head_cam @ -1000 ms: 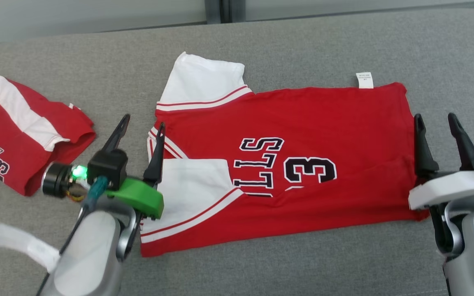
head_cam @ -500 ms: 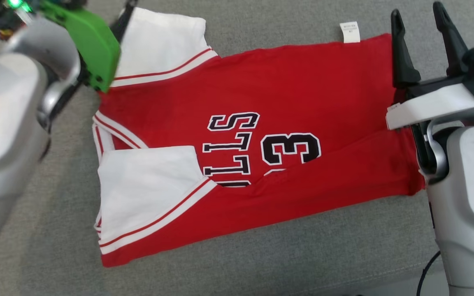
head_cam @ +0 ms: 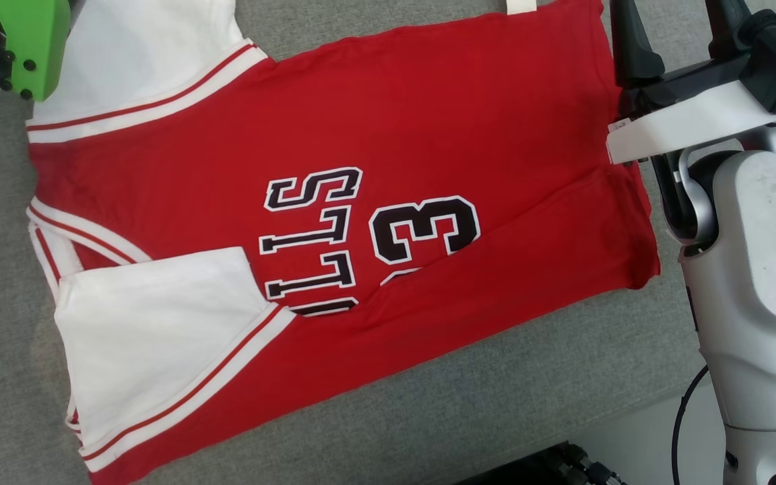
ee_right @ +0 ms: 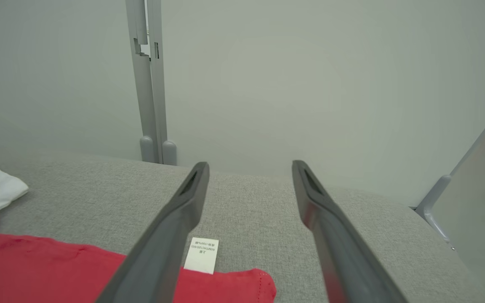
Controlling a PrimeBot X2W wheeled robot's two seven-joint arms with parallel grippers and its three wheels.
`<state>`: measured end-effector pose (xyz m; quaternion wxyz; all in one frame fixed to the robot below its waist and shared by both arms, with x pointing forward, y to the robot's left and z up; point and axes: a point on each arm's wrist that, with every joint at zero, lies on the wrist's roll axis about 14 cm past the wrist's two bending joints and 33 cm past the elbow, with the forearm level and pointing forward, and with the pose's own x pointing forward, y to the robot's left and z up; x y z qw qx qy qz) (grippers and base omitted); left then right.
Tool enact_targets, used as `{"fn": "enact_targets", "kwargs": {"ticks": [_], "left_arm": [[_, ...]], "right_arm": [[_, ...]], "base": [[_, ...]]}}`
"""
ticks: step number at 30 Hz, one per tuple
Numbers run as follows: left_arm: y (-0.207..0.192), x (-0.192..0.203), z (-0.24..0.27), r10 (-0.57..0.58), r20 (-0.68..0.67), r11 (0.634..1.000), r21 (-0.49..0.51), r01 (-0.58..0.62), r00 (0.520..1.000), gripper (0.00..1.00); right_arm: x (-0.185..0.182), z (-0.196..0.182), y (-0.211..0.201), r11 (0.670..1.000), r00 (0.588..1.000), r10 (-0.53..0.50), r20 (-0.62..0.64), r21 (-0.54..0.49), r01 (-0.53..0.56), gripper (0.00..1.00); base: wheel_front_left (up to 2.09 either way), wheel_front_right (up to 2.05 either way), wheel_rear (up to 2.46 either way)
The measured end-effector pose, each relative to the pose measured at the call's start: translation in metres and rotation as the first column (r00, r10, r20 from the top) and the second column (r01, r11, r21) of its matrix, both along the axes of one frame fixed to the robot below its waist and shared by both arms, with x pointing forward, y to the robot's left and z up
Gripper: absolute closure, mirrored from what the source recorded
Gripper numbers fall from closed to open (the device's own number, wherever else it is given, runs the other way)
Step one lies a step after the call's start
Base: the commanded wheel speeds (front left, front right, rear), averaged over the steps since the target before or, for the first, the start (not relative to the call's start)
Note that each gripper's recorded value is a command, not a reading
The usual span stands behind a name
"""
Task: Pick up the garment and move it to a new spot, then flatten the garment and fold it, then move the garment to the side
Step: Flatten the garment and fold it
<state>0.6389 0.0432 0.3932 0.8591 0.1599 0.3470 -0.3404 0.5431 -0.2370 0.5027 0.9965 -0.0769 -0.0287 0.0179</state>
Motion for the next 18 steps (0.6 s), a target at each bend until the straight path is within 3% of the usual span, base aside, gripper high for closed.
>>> {"fn": "enact_targets", "kwargs": {"ticks": [12, 13, 15, 18], "left_arm": [[0.0, 0.005, -0.038, 0.014, -0.09, 0.999, 0.039, -0.01, 0.996, 0.0], [0.0, 0.002, -0.04, 0.018, -0.11, 0.999, 0.041, -0.014, 0.994, 0.06], [-0.001, -0.002, -0.039, 0.017, -0.136, 0.999, 0.035, -0.012, 0.991, 1.0], [-0.011, -0.008, -0.033, -0.035, -0.099, 0.999, 0.015, 0.036, 0.994, 1.0]], "right_arm": [[-0.005, -0.017, -0.019, 0.999, 0.998, -0.043, -0.043, -0.028, 0.041, 0.0], [-0.005, -0.017, -0.019, 0.999, 0.998, -0.043, -0.044, -0.028, 0.042, 0.0], [-0.004, -0.018, -0.02, 0.999, 0.998, -0.042, -0.05, -0.03, 0.041, 0.0], [-0.001, -0.018, -0.019, 0.999, 0.998, -0.036, -0.053, -0.034, 0.035, 0.0]], "base": [[0.0, 0.0, 0.0], [0.0, 0.0, 0.0], [0.0, 0.0, 0.0], [0.0, 0.0, 0.0]]}}
